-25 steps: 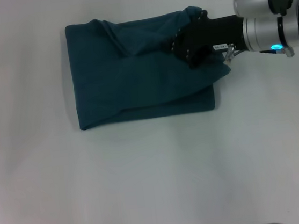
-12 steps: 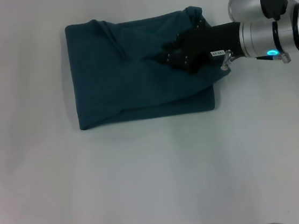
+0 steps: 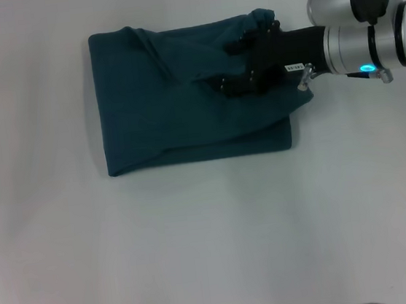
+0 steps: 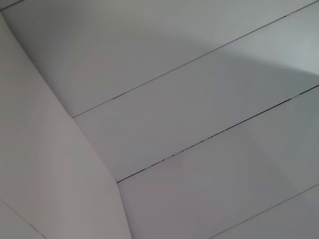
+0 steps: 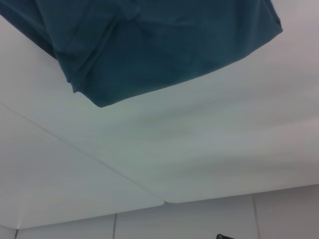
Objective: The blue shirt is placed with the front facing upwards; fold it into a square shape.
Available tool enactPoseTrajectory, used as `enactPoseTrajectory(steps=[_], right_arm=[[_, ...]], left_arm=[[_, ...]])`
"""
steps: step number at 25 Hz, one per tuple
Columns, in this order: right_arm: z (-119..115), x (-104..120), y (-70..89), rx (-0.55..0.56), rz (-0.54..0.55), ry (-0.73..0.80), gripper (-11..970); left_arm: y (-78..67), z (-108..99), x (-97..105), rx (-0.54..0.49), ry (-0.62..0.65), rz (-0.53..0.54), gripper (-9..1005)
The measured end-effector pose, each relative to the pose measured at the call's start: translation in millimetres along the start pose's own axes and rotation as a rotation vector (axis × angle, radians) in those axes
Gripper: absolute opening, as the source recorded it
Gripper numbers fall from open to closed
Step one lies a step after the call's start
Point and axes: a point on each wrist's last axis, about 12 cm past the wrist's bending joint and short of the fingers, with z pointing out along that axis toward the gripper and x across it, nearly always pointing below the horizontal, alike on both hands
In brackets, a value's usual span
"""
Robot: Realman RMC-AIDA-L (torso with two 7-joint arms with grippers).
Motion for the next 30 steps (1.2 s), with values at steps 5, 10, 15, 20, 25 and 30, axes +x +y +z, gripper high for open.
enactPoseTrajectory(steps=[5, 10, 15, 20, 25, 30], right_arm=[[3, -1, -1.2, 0.005, 0.008, -0.007, 771], [8, -2, -3.2, 0.021, 0.004, -0.001, 920], [11, -4, -4.5, 0.043, -0.003, 0.003, 938], [11, -5, -7.1, 0.064, 0.000, -0.001, 939], [13, -6, -5.1, 0.048, -0.001, -0.003, 939], [14, -8, 2.8, -0.024, -0.025, 0.011, 929]], left_arm=[[-0.1, 0, 0, 0.001, 0.001, -0.001, 951], [0.0, 1, 1, 0.002, 0.001, -0.003, 951], [0.1, 0, 1, 0.001, 0.001, -0.003, 951], [0.5, -1, 1, -0.001, -0.001, -0.002, 951], [0.7, 0, 1, -0.002, -0.001, -0.003, 951], [0.9, 0, 1, -0.003, -0.002, -0.003, 951]])
